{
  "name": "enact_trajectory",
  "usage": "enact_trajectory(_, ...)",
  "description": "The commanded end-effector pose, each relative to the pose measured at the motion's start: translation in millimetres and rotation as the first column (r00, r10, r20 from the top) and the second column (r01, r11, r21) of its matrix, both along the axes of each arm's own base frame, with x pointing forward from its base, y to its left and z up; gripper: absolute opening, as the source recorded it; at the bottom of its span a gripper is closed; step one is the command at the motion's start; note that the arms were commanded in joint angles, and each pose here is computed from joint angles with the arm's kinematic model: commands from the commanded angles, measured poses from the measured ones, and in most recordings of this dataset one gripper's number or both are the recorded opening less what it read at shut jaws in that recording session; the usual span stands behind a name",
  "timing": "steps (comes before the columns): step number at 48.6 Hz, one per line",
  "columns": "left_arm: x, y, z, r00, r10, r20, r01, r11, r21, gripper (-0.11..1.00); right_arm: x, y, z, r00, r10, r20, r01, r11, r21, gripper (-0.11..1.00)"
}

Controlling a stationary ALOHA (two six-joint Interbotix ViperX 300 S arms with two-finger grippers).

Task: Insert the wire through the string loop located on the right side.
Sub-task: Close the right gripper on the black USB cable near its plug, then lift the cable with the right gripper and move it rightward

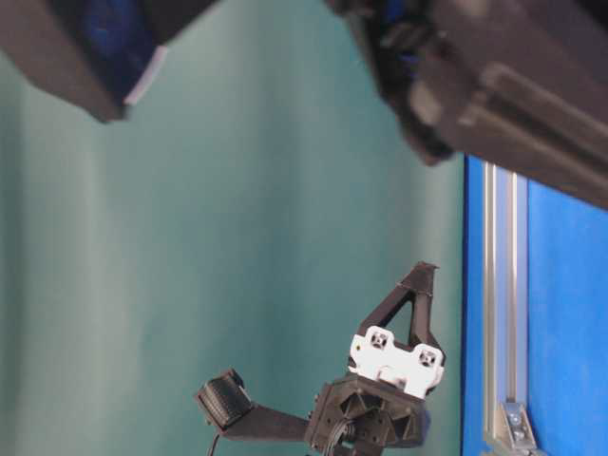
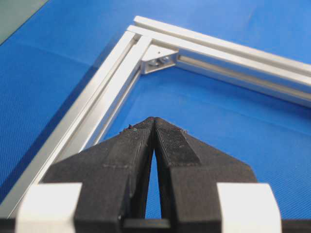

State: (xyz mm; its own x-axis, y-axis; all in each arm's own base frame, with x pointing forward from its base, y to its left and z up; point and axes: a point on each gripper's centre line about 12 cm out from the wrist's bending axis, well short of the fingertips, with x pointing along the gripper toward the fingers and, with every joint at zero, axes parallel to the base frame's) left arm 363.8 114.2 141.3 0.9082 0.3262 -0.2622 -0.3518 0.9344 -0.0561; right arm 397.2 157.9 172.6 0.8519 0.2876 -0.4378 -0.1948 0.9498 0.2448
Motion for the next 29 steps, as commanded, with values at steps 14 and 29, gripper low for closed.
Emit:
enact_trajectory(14,0.7,1.2,15.2,0.999,0.0,0.042,-0.001,1.0,0.016,0.0,1.8,1.6,25.9,0.999,0.012,0.047,-0.013,1.0,0.007,-0.03)
enact_trajectory(29,0.5,1.2,17.6,0.999,0.0,0.048,-0.001,1.0,0.016,0.0,1.8,1.6,25.9,0.999,0.012,0.047,-0.013,1.0,0.007,-0.03)
